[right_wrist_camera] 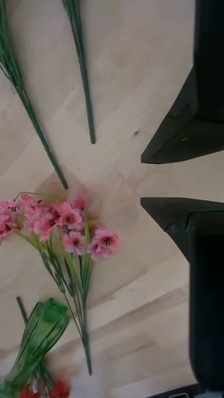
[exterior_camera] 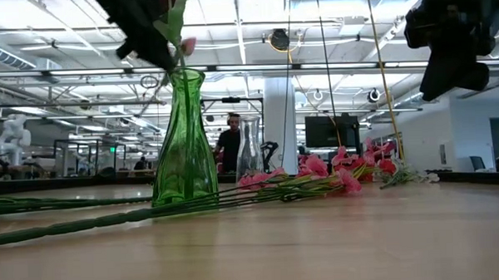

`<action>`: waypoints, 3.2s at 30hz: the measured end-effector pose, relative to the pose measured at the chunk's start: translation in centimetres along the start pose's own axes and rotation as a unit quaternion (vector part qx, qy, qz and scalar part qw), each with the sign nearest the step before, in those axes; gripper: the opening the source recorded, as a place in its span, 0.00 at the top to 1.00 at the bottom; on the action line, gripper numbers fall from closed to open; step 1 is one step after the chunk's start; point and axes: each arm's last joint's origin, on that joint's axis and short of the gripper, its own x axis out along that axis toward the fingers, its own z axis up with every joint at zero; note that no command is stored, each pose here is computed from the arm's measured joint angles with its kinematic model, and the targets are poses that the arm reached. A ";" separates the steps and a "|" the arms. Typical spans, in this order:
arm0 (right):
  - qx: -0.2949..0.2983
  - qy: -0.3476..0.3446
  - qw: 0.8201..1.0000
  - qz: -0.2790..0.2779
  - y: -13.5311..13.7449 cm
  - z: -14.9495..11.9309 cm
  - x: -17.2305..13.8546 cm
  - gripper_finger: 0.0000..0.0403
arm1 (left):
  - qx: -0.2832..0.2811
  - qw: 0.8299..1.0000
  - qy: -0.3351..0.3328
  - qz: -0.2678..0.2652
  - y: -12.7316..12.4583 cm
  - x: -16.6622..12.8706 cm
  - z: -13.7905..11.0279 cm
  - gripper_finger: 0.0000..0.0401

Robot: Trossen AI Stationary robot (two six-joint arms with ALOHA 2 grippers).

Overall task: Sort flowers into vase by color
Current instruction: Put the left pink flower into the transparent flower vase

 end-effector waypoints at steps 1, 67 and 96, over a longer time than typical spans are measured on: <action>0.006 0.000 1.000 0.000 0.0 0.0 0.0 0.78 | 0.008 1.000 -0.027 0.003 0.4 0.2 0.8 0.97; 0.128 -0.041 0.991 -0.027 -0.2 0.2 0.0 0.78 | 0.045 0.944 -0.199 -0.260 -1.3 13.6 3.7 0.97; 0.128 -0.042 0.991 -0.028 -0.2 0.2 0.0 0.78 | 0.060 0.945 -0.198 -0.253 -1.0 13.6 3.6 0.73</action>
